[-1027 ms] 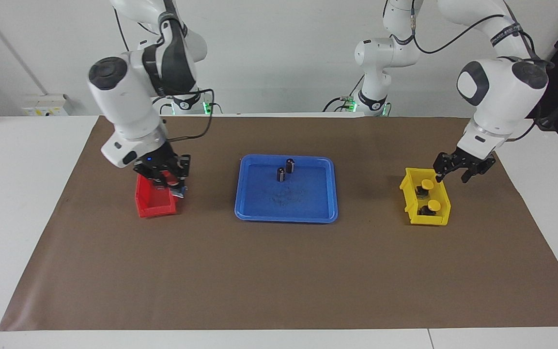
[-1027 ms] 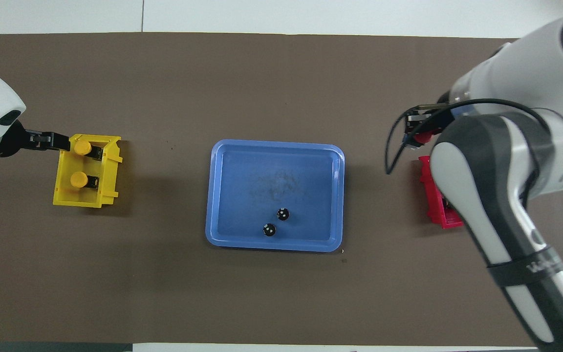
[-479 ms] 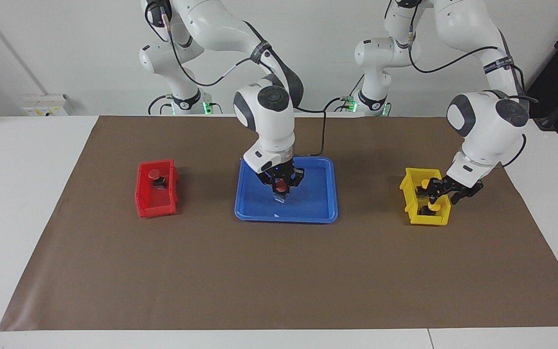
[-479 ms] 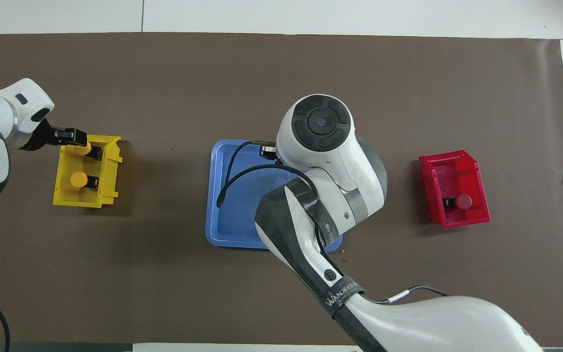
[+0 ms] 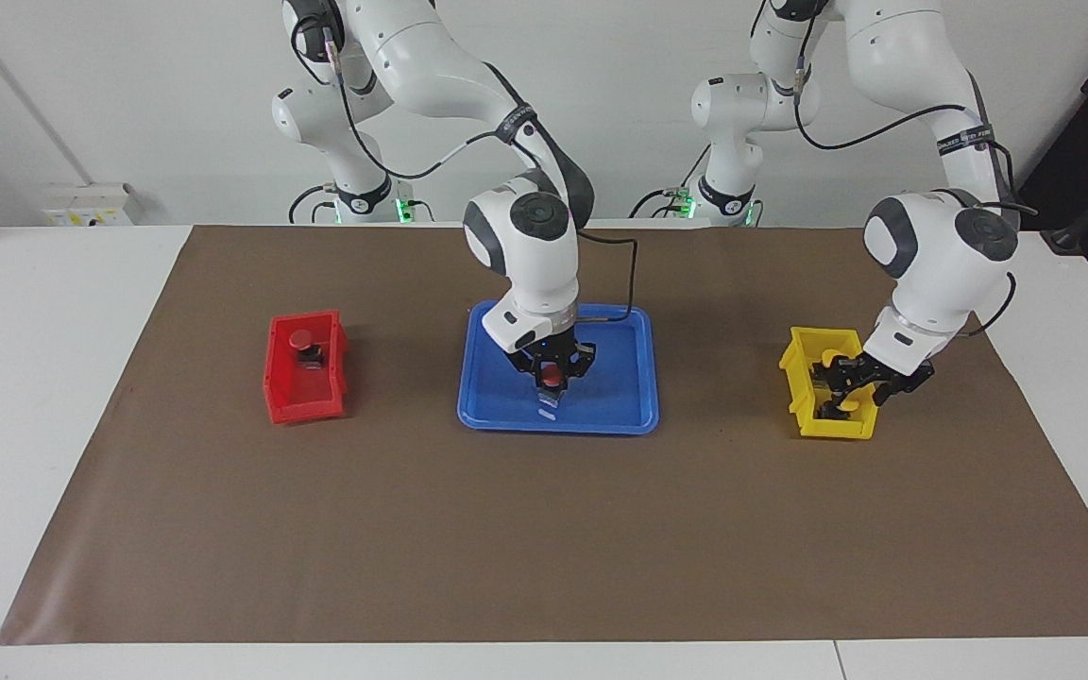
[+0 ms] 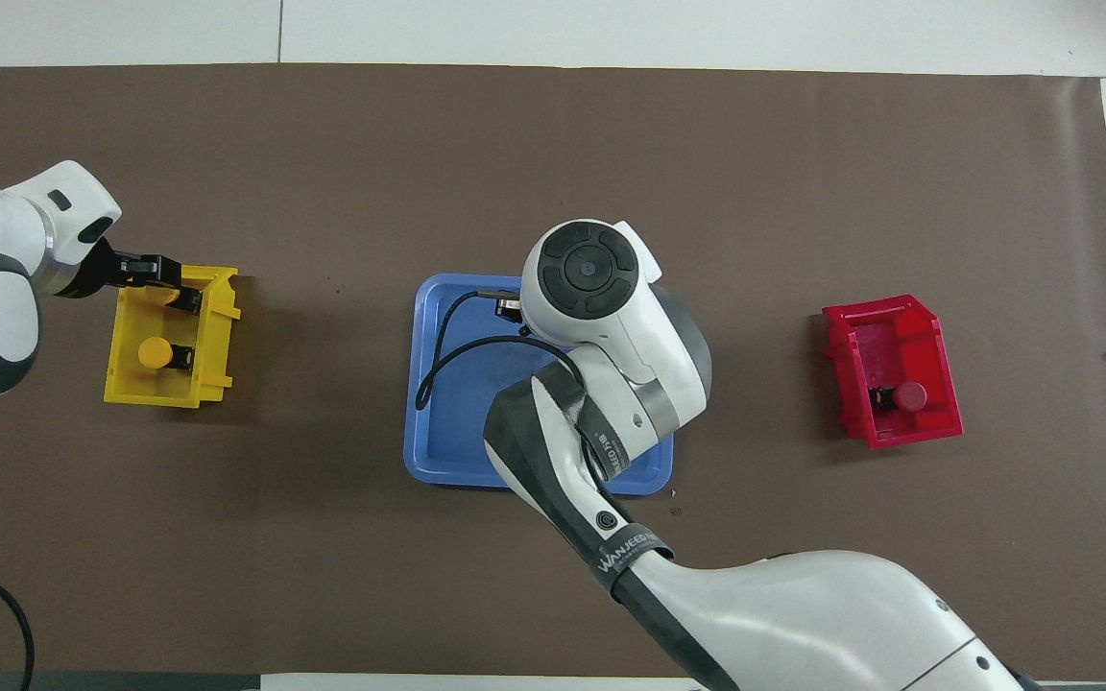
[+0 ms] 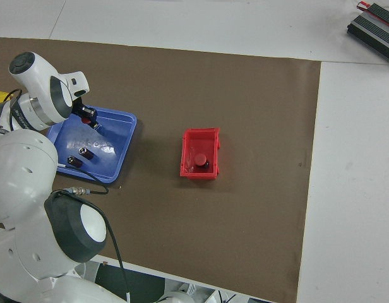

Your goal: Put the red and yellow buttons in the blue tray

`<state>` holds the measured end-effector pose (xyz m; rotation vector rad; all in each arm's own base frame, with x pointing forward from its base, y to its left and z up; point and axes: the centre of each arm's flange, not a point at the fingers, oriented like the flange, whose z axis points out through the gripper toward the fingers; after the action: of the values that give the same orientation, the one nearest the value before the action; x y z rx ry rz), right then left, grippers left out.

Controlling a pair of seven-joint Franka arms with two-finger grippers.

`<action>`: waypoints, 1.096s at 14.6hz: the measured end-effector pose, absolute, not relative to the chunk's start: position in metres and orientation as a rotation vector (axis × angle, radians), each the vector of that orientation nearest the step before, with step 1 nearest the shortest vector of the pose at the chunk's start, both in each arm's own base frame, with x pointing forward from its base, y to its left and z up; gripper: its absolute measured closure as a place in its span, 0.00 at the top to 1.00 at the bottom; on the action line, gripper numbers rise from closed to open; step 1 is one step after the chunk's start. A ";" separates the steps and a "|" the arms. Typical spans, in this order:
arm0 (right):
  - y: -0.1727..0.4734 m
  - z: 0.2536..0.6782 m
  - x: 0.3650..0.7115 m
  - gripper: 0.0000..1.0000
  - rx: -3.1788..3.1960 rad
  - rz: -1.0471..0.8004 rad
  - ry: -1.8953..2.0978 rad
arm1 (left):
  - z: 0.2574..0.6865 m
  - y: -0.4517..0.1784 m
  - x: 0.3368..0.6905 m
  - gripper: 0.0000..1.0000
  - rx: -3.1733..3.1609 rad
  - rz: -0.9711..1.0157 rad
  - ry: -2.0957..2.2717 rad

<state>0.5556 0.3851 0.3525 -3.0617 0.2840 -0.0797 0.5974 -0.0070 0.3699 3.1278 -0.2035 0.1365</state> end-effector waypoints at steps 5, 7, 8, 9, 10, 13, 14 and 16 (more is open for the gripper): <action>0.382 0.349 0.555 0.61 -3.063 -0.078 0.291 | 0.359 -0.009 0.594 0.67 3.127 0.142 -0.208; 0.381 0.369 0.565 0.73 -3.039 -0.125 0.301 | 0.359 -0.009 0.594 0.58 3.126 0.142 -0.206; 0.377 0.385 0.573 0.76 -3.027 -0.151 0.311 | 0.359 -0.009 0.594 0.46 3.124 0.143 -0.204; 0.367 0.403 0.582 0.77 -3.025 -0.164 0.312 | 0.360 -0.010 0.594 0.41 3.120 0.145 -0.198; 0.347 0.423 0.593 0.77 -3.035 -0.164 0.279 | 0.363 -0.010 0.595 0.41 3.111 0.145 -0.187; 0.227 0.474 0.616 0.77 -3.078 -0.105 0.136 | 0.413 -0.018 0.606 0.41 3.088 0.049 -0.189; 0.177 0.482 0.614 0.77 -3.084 -0.083 0.076 | 0.446 -0.026 0.612 0.41 3.083 0.034 -0.191; 0.093 0.477 0.590 0.77 -3.085 -0.023 -0.029 | 0.495 -0.079 0.615 0.41 3.076 0.088 -0.148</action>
<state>0.5899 0.0931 0.4769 -3.0852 -0.0292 -0.0225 0.6150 -0.0794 0.4947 3.0757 -0.1479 0.0881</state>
